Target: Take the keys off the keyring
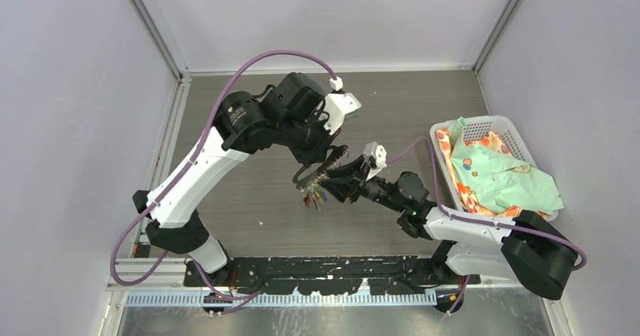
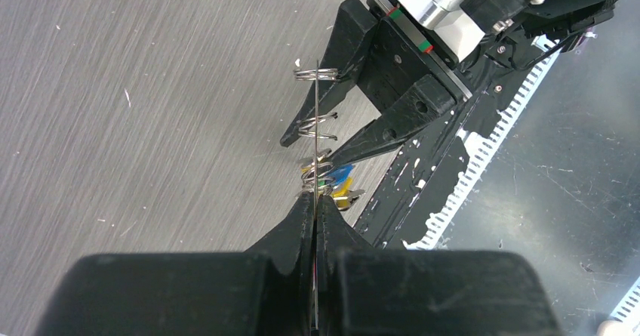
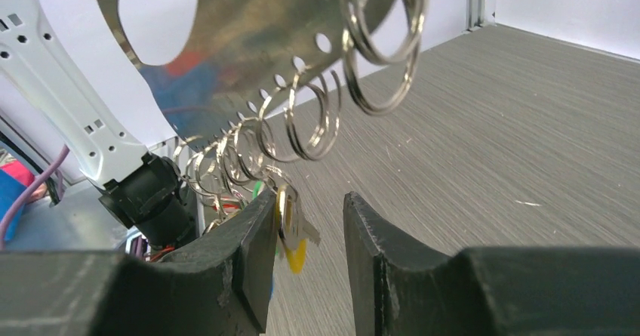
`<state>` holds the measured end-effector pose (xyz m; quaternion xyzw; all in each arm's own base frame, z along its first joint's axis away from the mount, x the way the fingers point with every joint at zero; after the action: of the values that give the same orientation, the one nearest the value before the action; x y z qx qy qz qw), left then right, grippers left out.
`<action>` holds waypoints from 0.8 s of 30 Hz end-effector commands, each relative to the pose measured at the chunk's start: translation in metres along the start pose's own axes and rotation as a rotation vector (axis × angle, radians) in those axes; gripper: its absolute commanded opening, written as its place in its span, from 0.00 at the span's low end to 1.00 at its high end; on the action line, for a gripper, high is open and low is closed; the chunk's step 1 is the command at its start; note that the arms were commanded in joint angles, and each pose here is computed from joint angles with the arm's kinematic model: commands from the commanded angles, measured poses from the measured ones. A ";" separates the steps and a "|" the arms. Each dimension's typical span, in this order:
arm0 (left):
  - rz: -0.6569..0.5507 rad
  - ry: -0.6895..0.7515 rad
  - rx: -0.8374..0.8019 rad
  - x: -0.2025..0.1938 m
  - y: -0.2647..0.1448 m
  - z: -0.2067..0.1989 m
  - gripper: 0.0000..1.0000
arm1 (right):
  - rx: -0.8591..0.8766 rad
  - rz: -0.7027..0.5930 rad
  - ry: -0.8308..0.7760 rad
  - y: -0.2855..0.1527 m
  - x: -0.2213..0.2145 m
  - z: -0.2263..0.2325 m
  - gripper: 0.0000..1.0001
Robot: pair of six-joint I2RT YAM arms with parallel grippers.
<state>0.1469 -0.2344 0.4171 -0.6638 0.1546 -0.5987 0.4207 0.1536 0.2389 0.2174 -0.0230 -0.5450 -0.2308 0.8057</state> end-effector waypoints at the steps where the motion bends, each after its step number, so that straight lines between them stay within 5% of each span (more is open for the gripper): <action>1: -0.072 0.011 0.003 0.007 -0.015 -0.002 0.00 | 0.041 -0.102 -0.049 0.013 0.021 0.009 0.42; 8: -0.073 0.009 0.008 0.006 -0.016 -0.002 0.00 | 0.038 -0.112 -0.055 0.015 0.020 0.011 0.38; 18: -0.089 -0.032 0.085 -0.003 -0.008 0.002 0.00 | -0.005 -0.137 -0.059 0.008 0.019 0.011 0.03; 24: -0.160 -0.123 0.207 -0.019 -0.005 0.013 0.00 | -0.100 -0.068 -0.016 -0.007 0.016 0.009 0.01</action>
<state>0.1477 -0.2234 0.3904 -0.6583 0.1255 -0.5821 0.4604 0.1506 0.2379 0.2246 -0.0339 -0.5471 -0.2651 0.7933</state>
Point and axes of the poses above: each gripper's point midway between its finger pads, its own y axis out along the fingers, its own z axis along the line the jaws close on, x = y × z, the point moved 9 cm from there along -y, back along the fingers, and after that the axes turned 10 degrees about y, right-handed, at the moved point
